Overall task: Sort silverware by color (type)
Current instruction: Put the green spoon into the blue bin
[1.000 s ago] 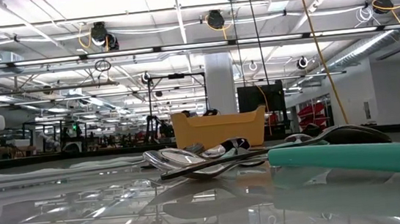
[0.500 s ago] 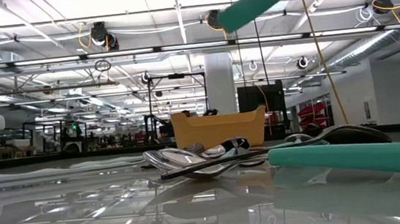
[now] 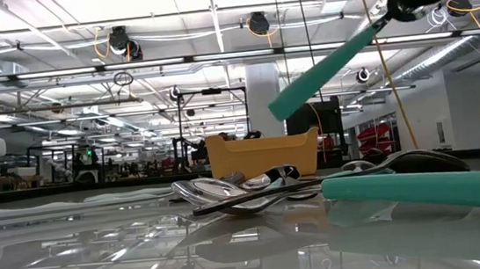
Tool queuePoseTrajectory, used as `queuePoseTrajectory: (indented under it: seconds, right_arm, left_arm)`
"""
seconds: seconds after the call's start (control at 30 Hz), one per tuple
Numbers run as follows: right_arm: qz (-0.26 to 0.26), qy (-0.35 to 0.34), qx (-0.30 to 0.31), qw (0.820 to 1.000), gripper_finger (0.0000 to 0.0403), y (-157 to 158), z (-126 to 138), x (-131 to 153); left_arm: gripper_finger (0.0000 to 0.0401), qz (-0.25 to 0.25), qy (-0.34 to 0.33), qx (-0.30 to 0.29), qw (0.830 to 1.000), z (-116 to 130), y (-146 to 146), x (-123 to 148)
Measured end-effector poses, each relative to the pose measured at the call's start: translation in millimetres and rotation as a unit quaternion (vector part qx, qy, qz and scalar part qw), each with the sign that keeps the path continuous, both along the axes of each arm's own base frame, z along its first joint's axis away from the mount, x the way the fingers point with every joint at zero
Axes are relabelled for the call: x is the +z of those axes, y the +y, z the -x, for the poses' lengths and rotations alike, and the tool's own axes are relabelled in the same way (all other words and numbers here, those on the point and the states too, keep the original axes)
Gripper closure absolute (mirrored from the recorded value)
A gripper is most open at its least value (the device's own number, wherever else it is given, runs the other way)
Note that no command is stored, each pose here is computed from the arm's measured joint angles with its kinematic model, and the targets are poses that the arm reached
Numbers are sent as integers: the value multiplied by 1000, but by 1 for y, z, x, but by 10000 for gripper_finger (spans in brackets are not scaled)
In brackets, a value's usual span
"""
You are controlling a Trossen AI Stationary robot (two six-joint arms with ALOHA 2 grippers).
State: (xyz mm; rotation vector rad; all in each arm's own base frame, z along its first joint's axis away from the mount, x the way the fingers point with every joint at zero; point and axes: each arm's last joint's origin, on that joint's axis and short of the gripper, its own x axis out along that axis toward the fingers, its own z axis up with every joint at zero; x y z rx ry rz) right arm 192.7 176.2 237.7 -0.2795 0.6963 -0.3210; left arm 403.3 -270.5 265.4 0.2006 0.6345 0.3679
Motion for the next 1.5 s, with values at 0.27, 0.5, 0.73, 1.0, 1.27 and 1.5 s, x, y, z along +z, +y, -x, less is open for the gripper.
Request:
queuePoseTrajectory:
  seconds: [0.27, 0.5, 0.73, 1.0, 1.27, 1.5]
  right_arm:
    - [-70, -59, 50, 995, 399, -17, 14, -2]
    - [-151, -147, 63, 975, 399, -43, 38, -22]
    - [-176, -173, 51, 968, 399, -56, 45, -31]
    - [-180, -179, 53, 966, 399, -54, 43, -31]
    - [-183, -181, 52, 965, 399, -53, 43, -31]
    - [-190, -185, 40, 963, 399, -55, 41, -31]
  left_arm:
    - [281, -6, 11, 7, 1000, -1, 5, -2]
    - [281, -8, 13, 9, 1000, -2, 7, -2]
    - [281, 35, 21, 24, 999, -11, 21, -3]
    - [281, 55, 51, 22, 997, -24, 31, -20]
    - [281, 2, 93, -6, 996, -32, 30, -47]
    - [281, -54, 76, 1, 996, -31, 28, -44]
